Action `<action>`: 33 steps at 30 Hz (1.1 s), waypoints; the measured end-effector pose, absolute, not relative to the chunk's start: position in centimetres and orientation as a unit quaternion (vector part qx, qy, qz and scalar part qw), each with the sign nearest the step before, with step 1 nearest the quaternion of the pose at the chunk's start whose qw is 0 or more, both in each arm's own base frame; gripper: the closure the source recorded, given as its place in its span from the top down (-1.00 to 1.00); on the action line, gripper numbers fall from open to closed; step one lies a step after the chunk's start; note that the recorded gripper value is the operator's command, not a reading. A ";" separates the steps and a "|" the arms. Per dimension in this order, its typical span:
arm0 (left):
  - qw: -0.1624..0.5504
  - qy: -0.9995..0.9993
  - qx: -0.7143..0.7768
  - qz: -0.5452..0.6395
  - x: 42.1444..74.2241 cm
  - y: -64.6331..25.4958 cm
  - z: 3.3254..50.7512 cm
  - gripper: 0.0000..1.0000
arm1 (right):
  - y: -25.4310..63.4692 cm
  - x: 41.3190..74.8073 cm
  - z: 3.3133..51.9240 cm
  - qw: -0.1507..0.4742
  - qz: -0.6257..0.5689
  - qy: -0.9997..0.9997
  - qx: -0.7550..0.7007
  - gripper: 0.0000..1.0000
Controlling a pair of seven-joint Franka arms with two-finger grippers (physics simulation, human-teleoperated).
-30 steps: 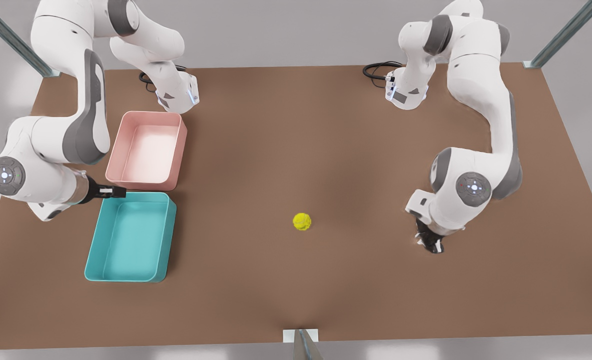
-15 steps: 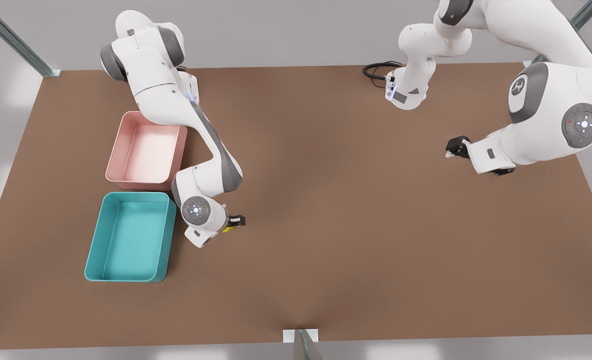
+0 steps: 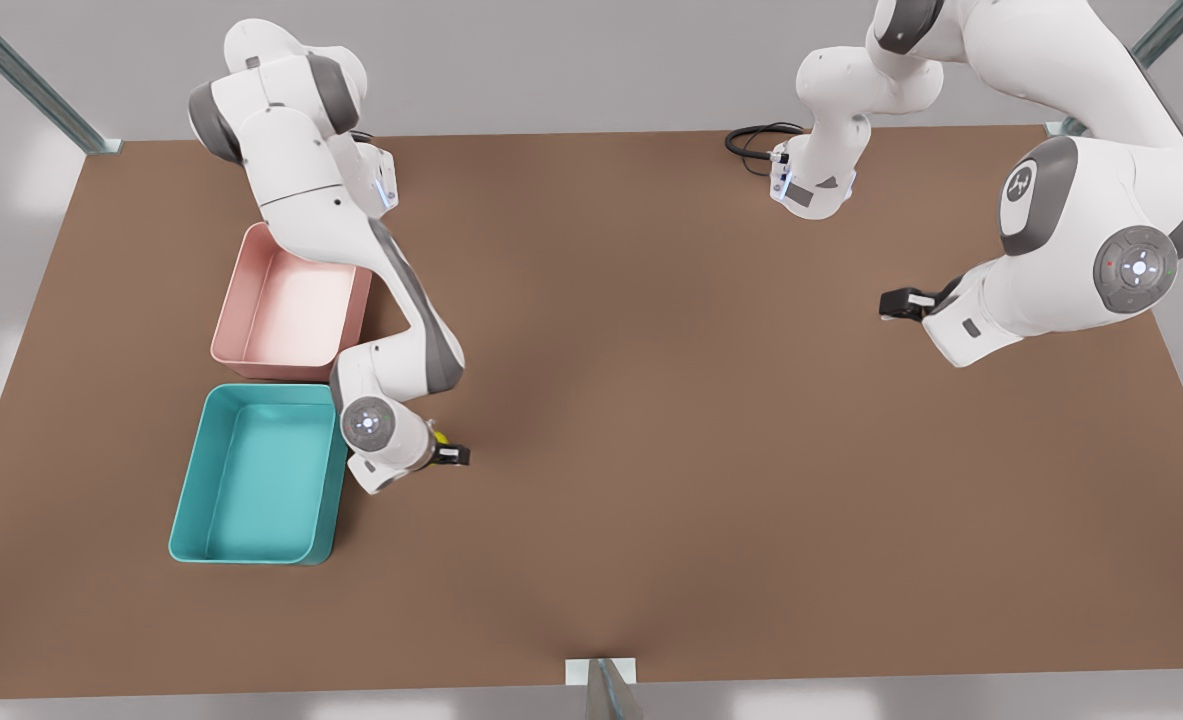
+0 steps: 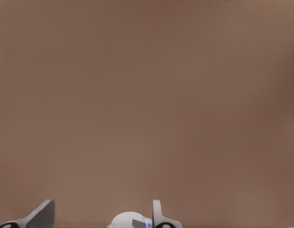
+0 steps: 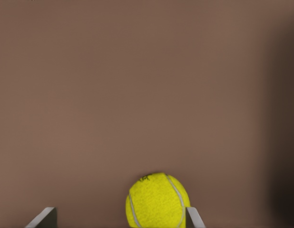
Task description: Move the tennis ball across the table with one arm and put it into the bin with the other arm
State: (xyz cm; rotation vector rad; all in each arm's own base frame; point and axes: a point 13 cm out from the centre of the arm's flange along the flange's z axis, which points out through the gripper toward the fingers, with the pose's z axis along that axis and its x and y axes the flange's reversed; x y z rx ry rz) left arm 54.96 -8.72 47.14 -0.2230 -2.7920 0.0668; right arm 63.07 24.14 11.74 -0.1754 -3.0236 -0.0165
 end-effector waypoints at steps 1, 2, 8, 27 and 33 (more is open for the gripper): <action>0.169 -0.983 -0.072 0.022 54.9 -8.7 47.2 1.00 | 23.9 62.9 11.4 0.059 -0.004 -0.996 -0.060 1.00; 0.170 -0.983 -0.067 0.021 54.9 -8.7 47.1 1.00 | 23.7 62.6 11.0 0.061 -0.002 -0.996 -0.063 1.00; 0.172 -0.984 -0.040 0.016 54.8 -9.0 47.2 1.00 | 22.5 59.8 8.9 0.066 0.003 -0.995 -0.073 1.00; 0.188 -0.982 0.008 0.006 54.4 -9.0 46.6 1.00 | 22.4 60.7 4.5 0.039 0.001 -0.996 -0.086 1.00; 0.188 -0.982 0.013 0.004 54.3 -9.1 46.6 1.00 | 22.2 60.7 4.2 0.038 0.001 -0.995 -0.090 0.68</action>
